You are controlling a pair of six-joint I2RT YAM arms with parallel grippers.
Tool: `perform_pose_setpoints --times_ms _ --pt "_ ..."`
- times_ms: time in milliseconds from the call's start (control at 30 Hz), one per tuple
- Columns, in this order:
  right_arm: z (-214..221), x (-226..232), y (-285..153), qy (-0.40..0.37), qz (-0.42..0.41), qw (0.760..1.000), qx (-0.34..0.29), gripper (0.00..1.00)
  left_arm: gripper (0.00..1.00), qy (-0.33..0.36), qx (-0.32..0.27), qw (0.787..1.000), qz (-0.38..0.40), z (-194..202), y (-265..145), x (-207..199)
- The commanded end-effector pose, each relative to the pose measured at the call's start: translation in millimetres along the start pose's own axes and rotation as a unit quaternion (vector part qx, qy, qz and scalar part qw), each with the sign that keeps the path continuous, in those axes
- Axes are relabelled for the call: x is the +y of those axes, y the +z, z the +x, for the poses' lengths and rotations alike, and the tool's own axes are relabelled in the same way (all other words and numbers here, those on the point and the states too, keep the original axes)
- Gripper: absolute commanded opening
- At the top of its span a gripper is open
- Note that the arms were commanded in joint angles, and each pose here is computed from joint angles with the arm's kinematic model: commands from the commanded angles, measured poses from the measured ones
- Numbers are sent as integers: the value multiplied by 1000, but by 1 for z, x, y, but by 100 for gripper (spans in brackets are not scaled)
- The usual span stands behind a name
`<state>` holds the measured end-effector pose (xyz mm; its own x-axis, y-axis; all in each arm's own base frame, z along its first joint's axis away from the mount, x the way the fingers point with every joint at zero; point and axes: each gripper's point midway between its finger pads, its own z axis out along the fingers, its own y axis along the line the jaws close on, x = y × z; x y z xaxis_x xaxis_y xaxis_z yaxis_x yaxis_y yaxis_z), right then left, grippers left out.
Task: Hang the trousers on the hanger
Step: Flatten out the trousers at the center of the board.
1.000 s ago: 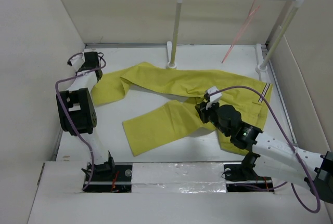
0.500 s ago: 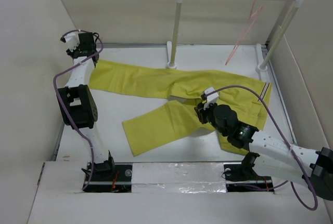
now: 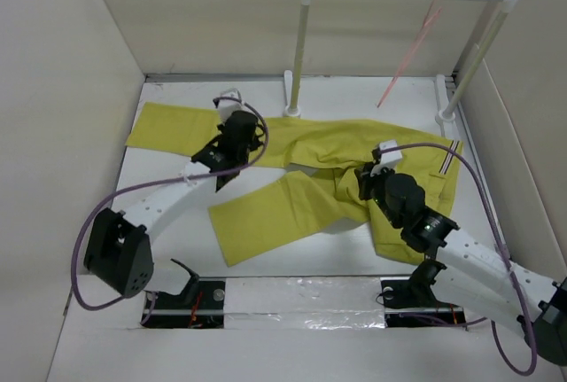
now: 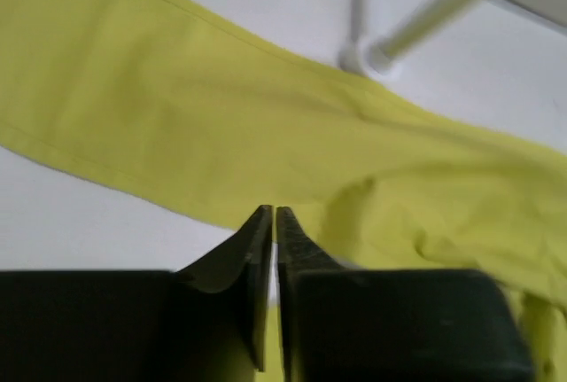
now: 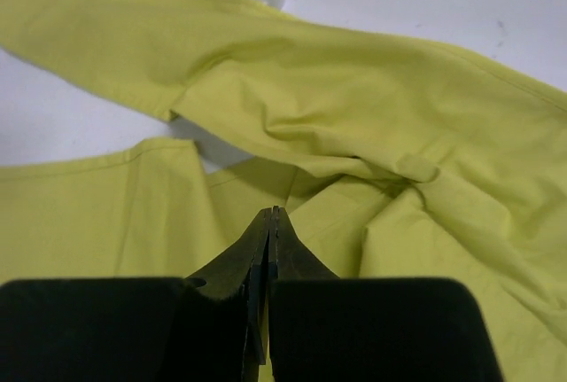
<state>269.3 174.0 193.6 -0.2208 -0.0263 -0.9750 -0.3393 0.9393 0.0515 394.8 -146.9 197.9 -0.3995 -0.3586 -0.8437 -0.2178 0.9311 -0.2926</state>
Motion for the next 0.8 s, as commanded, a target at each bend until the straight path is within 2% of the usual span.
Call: perform_pose_setpoints --times_ms 0,33,100,133,167,233,267,300,367,400,467,500,600,633,767 --pt "-7 -25 -8 34 43 998 -12 0 0 8 48 997 62 59 -25 -17" --pt "-12 -40 -11 52 69 996 -22 0 0 19 65 993 94 79 -44 -35" --pt "-15 -56 -14 68 95 993 -30 7 0 46 85 990 101 115 -58 -34" --pt "-10 -71 -16 75 117 990 -22 11 0 64 88 984 138 132 -78 -55" --pt "-12 -77 -17 80 123 989 -26 25 0 79 72 986 131 136 -84 -57" --pt "-9 -91 -16 85 139 986 -22 38 0 117 70 980 144 152 -96 -73" --pt "-5 -107 -14 91 163 982 -15 50 0 144 65 974 160 162 -110 -84" --pt "-3 -116 -13 94 177 980 -12 55 17 153 60 971 172 162 -117 -98" --pt "1 -133 -9 107 196 975 -3 66 33 187 58 962 189 183 -125 -113" --pt "12 -155 -8 117 228 967 13 68 48 202 45 960 188 182 -125 -117" --pt "10 -168 -1 139 222 965 4 73 58 213 41 956 200 191 -123 -128" --pt "15 -194 -2 155 253 955 7 74 65 222 37 953 203 191 -122 -132" --pt "18 -225 0 195 269 943 -6 75 67 232 35 943 238 197 -123 -147" --pt "32 -252 -6 213 304 928 5 75 67 240 32 940 240 200 -121 -150" --pt "42 -302 -17 269 341 901 7 75 68 257 26 936 239 204 -115 -158"
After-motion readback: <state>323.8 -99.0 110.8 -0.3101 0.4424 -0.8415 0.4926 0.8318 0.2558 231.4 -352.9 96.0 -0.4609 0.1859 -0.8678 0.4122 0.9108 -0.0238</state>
